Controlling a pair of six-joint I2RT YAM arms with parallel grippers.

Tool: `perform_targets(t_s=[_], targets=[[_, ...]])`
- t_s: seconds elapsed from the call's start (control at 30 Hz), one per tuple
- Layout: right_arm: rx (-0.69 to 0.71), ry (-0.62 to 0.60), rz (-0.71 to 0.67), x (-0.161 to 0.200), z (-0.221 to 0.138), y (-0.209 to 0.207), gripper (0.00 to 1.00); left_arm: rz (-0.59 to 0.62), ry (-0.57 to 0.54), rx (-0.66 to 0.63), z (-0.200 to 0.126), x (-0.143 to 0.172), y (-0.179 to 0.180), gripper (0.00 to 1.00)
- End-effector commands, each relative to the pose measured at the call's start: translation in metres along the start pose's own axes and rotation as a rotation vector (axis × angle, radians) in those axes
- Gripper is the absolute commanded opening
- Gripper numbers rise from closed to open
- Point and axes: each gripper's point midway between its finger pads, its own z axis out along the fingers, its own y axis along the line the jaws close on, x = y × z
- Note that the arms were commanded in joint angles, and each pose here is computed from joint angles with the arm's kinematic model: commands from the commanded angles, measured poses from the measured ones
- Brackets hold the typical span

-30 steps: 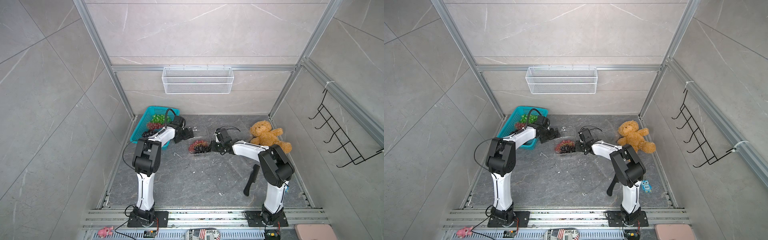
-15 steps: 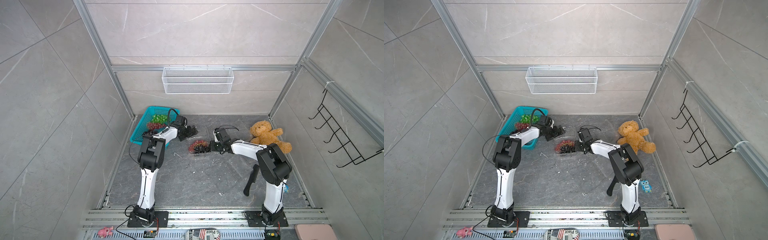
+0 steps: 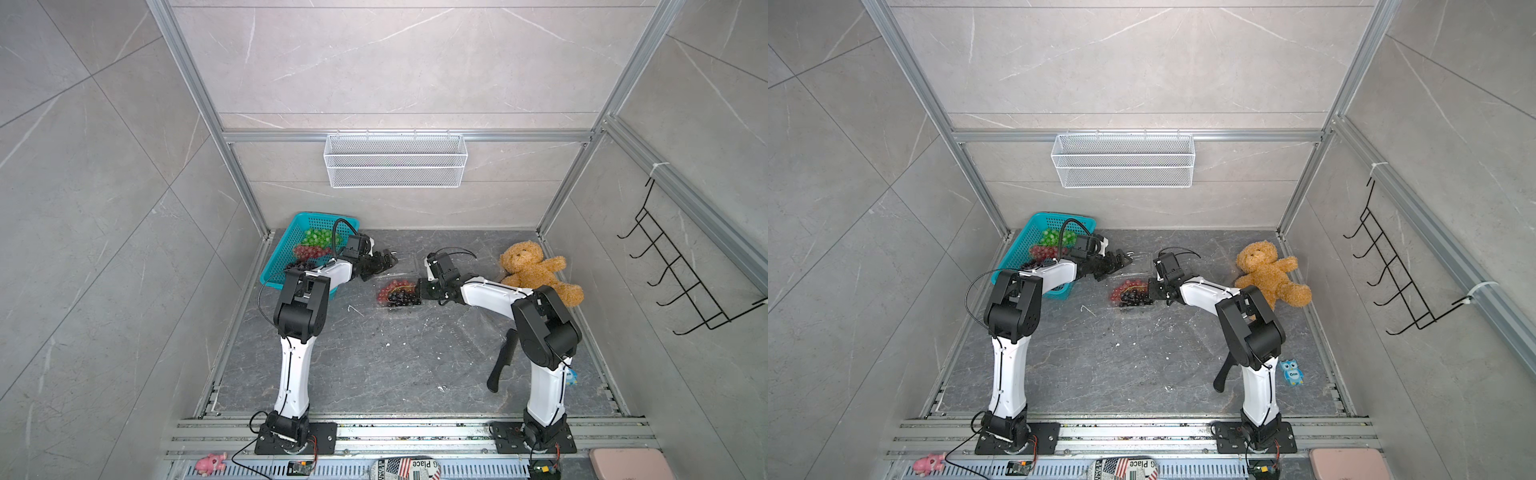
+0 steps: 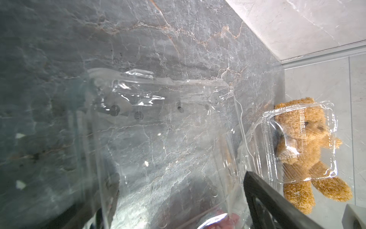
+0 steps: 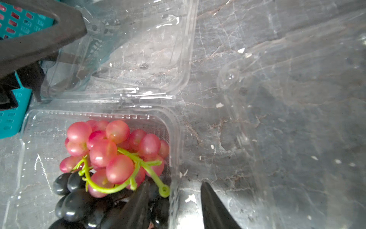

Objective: Pack grapes into containers
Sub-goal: Close the packing box at the center of the board.

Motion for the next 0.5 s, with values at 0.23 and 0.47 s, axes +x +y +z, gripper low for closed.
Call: perform_targets(t_s=[0.23,0.47], targets=[[-0.008,-0.034,-0.013,-0.025,-0.014,0.005,0.51,0.075,-0.114,0.158,-0.036,-0.035,-0.059,1.0],[-0.031,-0.091,-0.01,-0.054,-0.034,0.016,0.52,0.087,-0.137,0.175,-0.045,-0.04,-0.068,1.0]])
